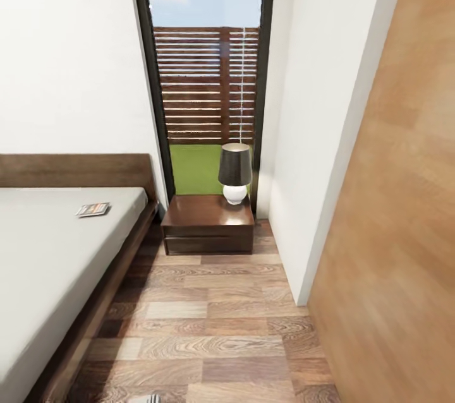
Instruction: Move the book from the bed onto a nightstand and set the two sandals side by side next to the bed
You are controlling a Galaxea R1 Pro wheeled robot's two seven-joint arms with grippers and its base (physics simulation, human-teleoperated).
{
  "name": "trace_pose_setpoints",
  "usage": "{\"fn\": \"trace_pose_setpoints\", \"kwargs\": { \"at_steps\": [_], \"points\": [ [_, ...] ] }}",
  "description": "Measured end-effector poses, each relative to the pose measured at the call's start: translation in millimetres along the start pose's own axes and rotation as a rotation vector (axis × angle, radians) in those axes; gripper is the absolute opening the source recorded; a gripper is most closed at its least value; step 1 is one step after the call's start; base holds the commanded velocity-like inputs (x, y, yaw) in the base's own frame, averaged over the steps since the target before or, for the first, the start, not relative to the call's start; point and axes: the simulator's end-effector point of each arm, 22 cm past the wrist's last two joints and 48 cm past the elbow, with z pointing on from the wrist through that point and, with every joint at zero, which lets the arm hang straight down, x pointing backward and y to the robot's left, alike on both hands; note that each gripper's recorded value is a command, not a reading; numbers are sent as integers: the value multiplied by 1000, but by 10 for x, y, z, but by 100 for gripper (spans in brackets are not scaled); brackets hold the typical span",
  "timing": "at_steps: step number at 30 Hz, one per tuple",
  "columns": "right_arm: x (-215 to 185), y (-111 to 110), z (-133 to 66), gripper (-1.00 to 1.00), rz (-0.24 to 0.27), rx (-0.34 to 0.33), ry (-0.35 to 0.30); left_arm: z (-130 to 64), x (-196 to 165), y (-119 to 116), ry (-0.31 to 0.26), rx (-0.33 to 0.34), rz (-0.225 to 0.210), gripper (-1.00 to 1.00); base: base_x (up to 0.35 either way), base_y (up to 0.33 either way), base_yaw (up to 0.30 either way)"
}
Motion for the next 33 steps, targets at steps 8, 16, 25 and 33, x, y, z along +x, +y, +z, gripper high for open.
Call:
{"fn": "trace_pose_setpoints", "kwargs": {
  "at_steps": [8,16,25,33],
  "points": [
    [0,0,0,100,0,0,0,0,1,0,0,0,0,100,0,0,240],
    [0,0,0,100,0,0,0,0,0,0,0,0,0,100,1,0,121],
    [1,0,-2,100,0,0,0,-1,0,-2,0,0,0,100,153,-37,30],
    [1,0,-2,100,0,0,0,-1,1,-1,0,0,0,100,182,-4,1]
  ]
}}
